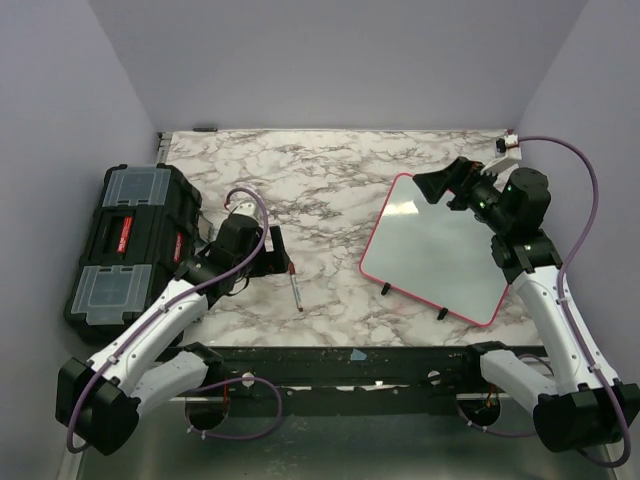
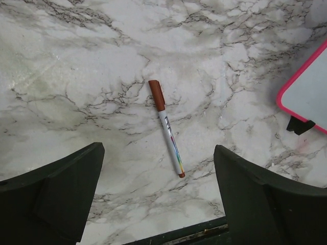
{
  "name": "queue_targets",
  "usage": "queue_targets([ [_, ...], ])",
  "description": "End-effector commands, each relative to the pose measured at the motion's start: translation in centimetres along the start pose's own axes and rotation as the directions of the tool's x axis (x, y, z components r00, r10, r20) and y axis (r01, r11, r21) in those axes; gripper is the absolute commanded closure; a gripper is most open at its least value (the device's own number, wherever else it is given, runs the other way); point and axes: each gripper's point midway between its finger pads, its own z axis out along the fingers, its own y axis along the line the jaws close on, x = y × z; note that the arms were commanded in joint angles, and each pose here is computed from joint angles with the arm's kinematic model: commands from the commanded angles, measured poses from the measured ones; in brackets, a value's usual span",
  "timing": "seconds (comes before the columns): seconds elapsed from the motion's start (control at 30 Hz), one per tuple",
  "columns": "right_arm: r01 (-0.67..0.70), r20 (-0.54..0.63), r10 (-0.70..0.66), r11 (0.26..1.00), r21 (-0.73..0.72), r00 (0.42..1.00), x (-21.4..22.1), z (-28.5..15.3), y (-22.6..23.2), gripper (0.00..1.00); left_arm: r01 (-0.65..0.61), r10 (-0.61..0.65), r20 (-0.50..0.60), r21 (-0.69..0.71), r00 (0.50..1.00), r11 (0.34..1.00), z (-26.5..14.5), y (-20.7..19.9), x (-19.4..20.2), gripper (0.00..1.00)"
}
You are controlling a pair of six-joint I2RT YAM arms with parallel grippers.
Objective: Write a sentence on the whiteboard
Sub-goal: Pick up the whiteboard marker from the center of the board.
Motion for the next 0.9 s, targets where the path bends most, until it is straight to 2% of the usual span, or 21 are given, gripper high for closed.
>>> queue_targets([
  [0.0,0.059,-0.093,-0.041,0.977,0.203,0.995,1.0,-0.6,-3.6,0.00,0.033,-0.033,-0.007,-0.060,0.999,0.998,0.2,1.0,1.5,0.11],
  [0.13,0.074,-0.084,-0.039,0.878,0.472,0.996,1.1,-2.4,-8.6,0.00,0.047,-0.050,-0.037,-0.076,0.998,0.996,0.6,1.2,3.3,0.13],
  [0.27,0.063,-0.054,-0.037,0.771,0.634,0.998,1.0,-4.3,-11.6,0.00,0.053,-0.058,-0.062,-0.071,0.996,0.996,1.6,0.8,4.7,0.16],
  [0.4,0.049,-0.012,-0.059,0.682,0.730,0.998,0.4,-6.2,-13.3,0.00,0.054,-0.063,-0.096,-0.086,0.993,0.995,3.0,0.7,6.0,0.20],
  [0.6,0.008,0.079,-0.117,0.602,0.798,0.990,-1.2,-9.2,-13.9,0.00,0.047,-0.061,-0.146,-0.094,0.987,0.994,5.5,0.3,7.4,0.30],
  [0.73,-0.034,0.134,-0.157,0.516,0.856,0.978,-1.8,-11.9,-14.8,0.00,0.030,-0.047,-0.175,-0.100,0.983,0.995,7.0,0.1,8.0,0.34],
  [0.87,-0.097,0.193,-0.183,0.433,0.896,0.964,-1.5,-14.4,-15.8,0.00,0.016,-0.039,-0.197,-0.115,0.980,0.993,8.3,0.1,8.4,0.46],
])
